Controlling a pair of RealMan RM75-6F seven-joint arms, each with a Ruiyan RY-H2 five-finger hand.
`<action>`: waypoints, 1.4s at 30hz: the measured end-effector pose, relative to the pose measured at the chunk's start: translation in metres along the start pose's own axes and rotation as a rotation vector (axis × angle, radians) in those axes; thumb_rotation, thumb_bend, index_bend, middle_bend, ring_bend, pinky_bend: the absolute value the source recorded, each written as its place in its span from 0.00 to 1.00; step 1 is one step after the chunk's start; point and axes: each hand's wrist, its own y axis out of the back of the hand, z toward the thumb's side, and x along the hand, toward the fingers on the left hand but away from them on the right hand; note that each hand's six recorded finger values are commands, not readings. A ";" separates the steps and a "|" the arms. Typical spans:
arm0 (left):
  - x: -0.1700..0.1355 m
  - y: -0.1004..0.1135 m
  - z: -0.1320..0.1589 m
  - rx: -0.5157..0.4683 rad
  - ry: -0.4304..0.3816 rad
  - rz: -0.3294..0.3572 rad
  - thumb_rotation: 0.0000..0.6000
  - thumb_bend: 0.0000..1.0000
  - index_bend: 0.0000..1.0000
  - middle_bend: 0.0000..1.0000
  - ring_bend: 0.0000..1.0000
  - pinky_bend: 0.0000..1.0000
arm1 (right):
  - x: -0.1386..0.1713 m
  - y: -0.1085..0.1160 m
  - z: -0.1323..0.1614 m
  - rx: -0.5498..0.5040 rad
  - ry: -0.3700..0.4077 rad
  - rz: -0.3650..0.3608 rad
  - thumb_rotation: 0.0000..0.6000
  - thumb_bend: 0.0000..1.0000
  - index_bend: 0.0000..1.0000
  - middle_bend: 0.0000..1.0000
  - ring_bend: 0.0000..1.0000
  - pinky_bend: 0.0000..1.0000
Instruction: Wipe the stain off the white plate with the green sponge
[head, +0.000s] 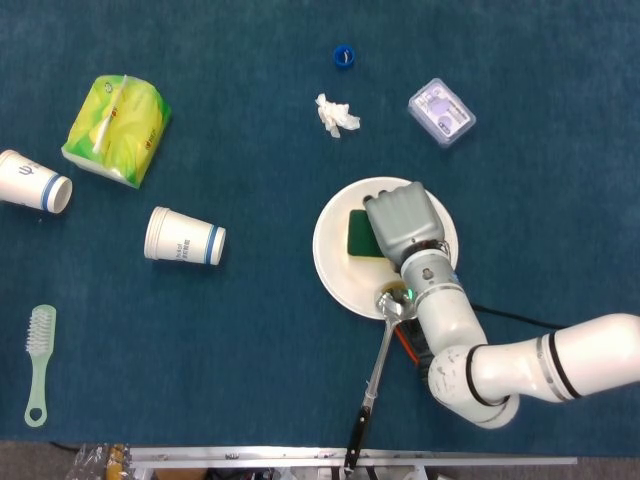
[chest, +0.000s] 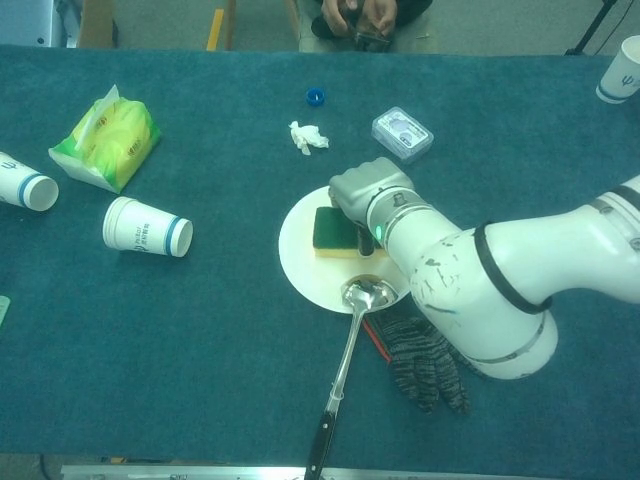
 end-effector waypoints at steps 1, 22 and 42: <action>0.000 0.000 0.000 0.000 0.000 0.000 1.00 0.18 0.15 0.11 0.05 0.16 | 0.000 0.000 -0.002 0.003 -0.004 0.001 1.00 0.19 0.31 0.35 0.37 0.64; 0.000 0.001 0.004 0.001 -0.005 0.009 1.00 0.18 0.15 0.11 0.05 0.16 | 0.022 0.006 -0.089 -0.046 -0.108 -0.012 1.00 0.19 0.31 0.35 0.37 0.64; 0.000 -0.005 0.005 -0.007 -0.006 -0.004 1.00 0.18 0.15 0.11 0.05 0.16 | 0.032 -0.026 -0.143 -0.103 -0.138 0.017 1.00 0.19 0.22 0.27 0.29 0.62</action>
